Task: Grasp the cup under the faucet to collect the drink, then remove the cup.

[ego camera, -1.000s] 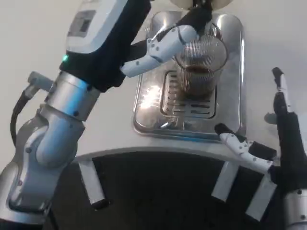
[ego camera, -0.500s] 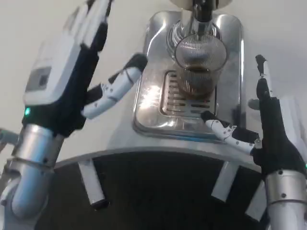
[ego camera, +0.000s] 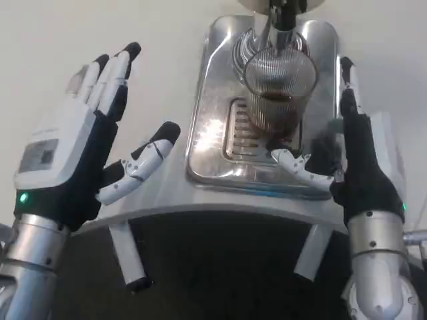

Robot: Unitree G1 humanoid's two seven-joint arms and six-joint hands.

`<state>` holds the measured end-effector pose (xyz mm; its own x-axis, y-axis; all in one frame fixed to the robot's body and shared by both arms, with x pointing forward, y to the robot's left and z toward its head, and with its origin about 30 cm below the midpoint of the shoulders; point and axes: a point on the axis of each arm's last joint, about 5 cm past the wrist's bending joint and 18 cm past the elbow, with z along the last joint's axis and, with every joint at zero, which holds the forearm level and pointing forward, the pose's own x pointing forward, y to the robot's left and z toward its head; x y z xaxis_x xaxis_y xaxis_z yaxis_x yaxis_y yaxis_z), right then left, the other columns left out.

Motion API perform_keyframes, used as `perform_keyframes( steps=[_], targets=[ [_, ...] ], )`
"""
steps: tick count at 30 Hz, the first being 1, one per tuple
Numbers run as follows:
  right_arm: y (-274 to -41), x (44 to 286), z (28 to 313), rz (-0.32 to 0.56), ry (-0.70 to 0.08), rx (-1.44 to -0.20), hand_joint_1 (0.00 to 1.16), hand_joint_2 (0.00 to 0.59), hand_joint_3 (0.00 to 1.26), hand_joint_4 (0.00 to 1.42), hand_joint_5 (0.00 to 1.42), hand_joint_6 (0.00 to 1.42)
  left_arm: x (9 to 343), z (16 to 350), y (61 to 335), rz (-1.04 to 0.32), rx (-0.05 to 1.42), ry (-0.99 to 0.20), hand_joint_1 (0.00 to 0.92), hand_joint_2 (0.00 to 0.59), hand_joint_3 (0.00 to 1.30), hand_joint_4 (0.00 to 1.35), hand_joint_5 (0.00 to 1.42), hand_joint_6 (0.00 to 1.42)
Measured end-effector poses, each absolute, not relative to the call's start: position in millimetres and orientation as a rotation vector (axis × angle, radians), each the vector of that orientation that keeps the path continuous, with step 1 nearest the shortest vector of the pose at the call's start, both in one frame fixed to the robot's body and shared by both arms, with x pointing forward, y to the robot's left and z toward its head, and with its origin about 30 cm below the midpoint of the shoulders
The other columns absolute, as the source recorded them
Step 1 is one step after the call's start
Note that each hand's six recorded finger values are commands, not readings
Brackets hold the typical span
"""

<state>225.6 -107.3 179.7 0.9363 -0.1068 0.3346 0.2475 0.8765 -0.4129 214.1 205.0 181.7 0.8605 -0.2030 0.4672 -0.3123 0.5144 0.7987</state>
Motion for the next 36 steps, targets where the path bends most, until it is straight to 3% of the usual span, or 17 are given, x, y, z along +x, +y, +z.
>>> perform_keyframes(
  steps=[36],
  targets=[
    [-88,255,185,-0.147,-0.297,-0.427,0.93,0.238,0.02,0.0,0.04,0.23,215,174,209,0.062,1.053,-0.499,0.0,0.282,0.0,0.0,0.0,0.0]
  ],
)
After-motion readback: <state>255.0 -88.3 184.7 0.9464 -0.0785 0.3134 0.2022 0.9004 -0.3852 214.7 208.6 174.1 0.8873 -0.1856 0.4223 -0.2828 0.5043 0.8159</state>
